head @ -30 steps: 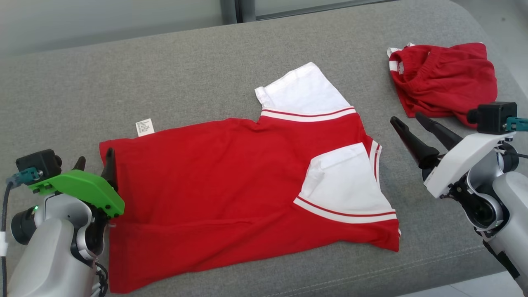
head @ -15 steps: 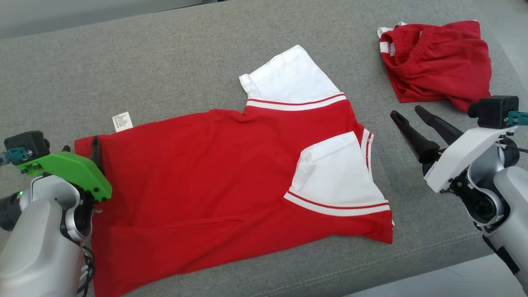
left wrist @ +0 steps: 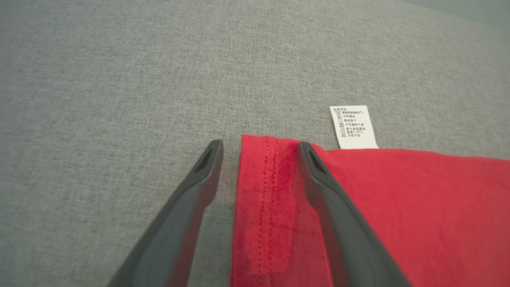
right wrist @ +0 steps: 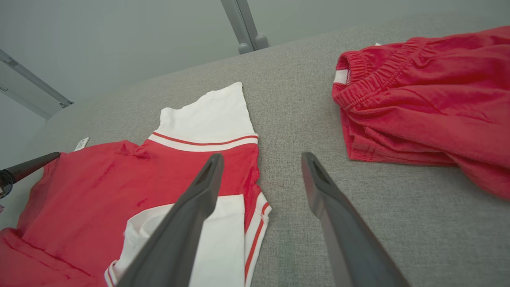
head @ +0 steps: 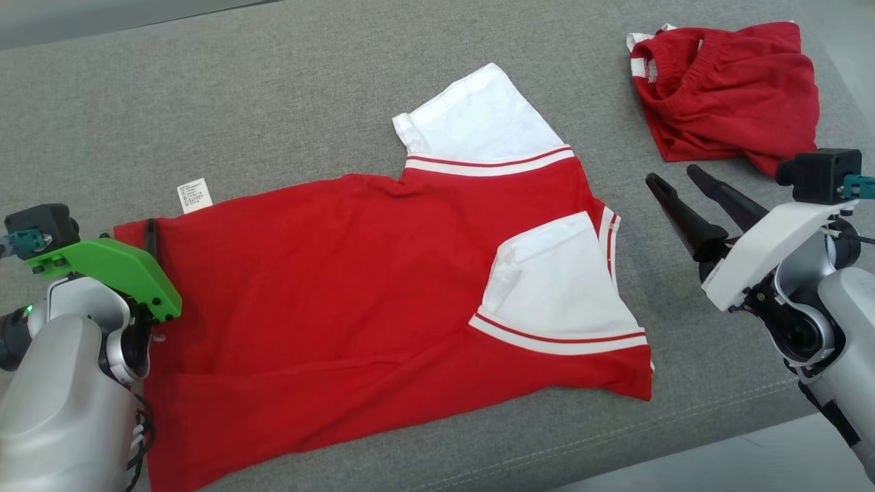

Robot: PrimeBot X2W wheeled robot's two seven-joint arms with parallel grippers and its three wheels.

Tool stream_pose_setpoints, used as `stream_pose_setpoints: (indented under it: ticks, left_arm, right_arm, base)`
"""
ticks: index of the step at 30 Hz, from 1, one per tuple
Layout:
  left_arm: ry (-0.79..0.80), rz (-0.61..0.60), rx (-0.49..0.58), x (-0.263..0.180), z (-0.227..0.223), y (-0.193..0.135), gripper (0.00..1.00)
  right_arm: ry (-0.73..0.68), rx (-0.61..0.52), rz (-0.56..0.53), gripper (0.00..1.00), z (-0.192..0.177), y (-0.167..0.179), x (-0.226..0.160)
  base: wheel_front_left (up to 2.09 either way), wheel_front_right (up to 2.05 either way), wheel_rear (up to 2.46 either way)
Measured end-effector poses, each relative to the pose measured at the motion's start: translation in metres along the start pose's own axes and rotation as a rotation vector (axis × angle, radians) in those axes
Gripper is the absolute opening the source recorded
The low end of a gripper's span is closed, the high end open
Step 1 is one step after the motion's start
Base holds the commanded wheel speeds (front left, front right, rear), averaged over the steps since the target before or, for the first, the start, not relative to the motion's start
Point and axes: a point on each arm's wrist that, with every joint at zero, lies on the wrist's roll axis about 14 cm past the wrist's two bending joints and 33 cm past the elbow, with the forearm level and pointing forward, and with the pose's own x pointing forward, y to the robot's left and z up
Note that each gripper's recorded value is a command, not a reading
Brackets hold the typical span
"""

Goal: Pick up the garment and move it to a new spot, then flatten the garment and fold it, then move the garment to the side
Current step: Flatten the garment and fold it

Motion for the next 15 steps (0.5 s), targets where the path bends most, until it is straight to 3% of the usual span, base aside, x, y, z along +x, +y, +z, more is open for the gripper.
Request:
stream_pose_setpoints:
  ticks: [2, 3, 15]
  left_arm:
    - [0.002, -0.003, 0.005, 0.001, 0.000, -0.002, 0.22]
    - [0.002, -0.003, 0.008, 0.002, -0.001, -0.003, 0.02]
    - [-0.099, -0.047, -0.016, 0.000, 0.020, -0.021, 0.00]
  right_arm:
    - [0.002, 0.001, -0.001, 1.00, -0.001, 0.000, 0.000]
    - [0.003, 0.002, -0.001, 1.00, -0.001, -0.001, 0.001]
    - [-0.029, -0.032, 0.022, 1.00, 0.017, 0.005, 0.016]
  base:
    - [0.00, 0.00, 0.00]
    - [0.00, 0.00, 0.00]
    - [0.00, 0.00, 0.00]
